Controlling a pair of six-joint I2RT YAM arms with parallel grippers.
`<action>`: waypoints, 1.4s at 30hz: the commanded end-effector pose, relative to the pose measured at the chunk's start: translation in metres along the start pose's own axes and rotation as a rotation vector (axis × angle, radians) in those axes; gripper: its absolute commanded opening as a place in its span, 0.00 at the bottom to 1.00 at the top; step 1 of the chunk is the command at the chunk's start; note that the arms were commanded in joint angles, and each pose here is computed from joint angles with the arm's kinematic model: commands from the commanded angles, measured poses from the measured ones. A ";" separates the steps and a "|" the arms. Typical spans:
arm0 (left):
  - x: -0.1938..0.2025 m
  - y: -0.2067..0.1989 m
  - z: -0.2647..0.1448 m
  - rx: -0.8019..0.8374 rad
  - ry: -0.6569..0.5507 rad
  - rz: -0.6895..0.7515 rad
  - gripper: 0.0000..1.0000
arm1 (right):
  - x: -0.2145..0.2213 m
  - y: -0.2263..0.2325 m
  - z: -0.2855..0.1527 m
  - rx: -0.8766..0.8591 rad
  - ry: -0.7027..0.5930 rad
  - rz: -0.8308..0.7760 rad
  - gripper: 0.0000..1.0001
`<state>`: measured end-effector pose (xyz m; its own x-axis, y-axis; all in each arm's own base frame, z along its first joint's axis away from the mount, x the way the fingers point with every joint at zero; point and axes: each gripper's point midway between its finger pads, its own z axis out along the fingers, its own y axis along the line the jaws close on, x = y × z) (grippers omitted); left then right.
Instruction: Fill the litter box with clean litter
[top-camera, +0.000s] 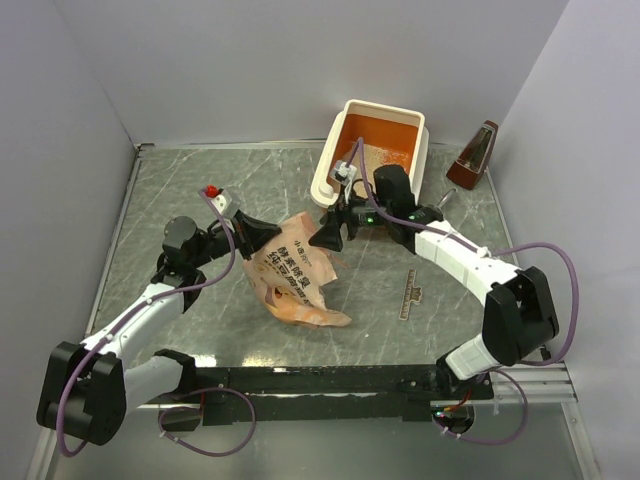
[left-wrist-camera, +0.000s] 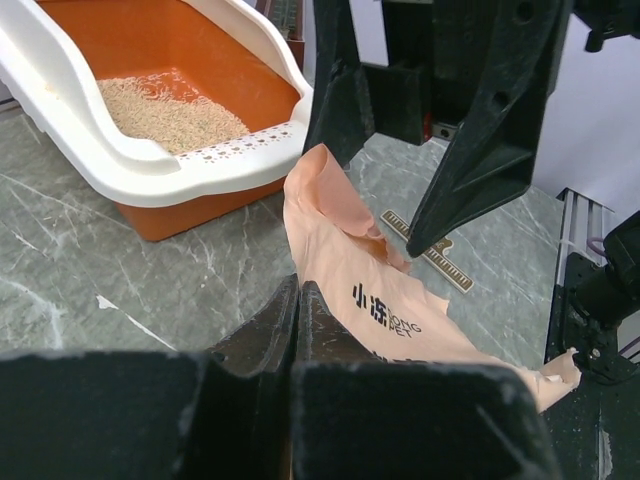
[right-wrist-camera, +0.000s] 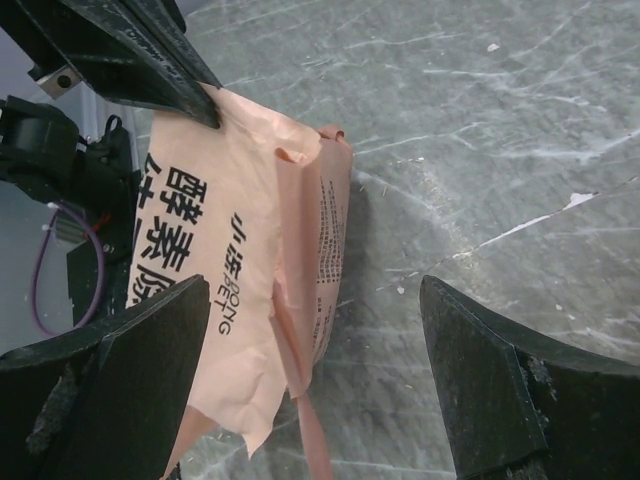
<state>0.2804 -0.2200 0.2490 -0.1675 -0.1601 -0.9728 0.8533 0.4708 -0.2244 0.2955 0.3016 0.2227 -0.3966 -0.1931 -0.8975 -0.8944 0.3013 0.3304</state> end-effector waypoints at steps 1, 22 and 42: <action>-0.067 -0.031 -0.003 0.108 -0.198 0.192 0.01 | -0.014 0.007 0.006 -0.070 -0.053 -0.053 0.92; -0.098 0.015 -0.009 -0.202 -0.140 0.255 0.62 | -0.046 0.057 0.039 -0.040 0.082 -0.166 0.00; -0.074 0.099 -0.103 -0.934 0.002 0.148 0.76 | -0.133 0.071 0.078 0.254 0.261 -0.529 0.00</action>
<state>0.3303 -0.0917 0.2998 -0.0978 -0.0388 -0.9944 0.2238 0.9728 -0.0600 0.2903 0.4222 0.2591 -0.2142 -0.6841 -0.6972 -0.9450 0.3258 -0.0295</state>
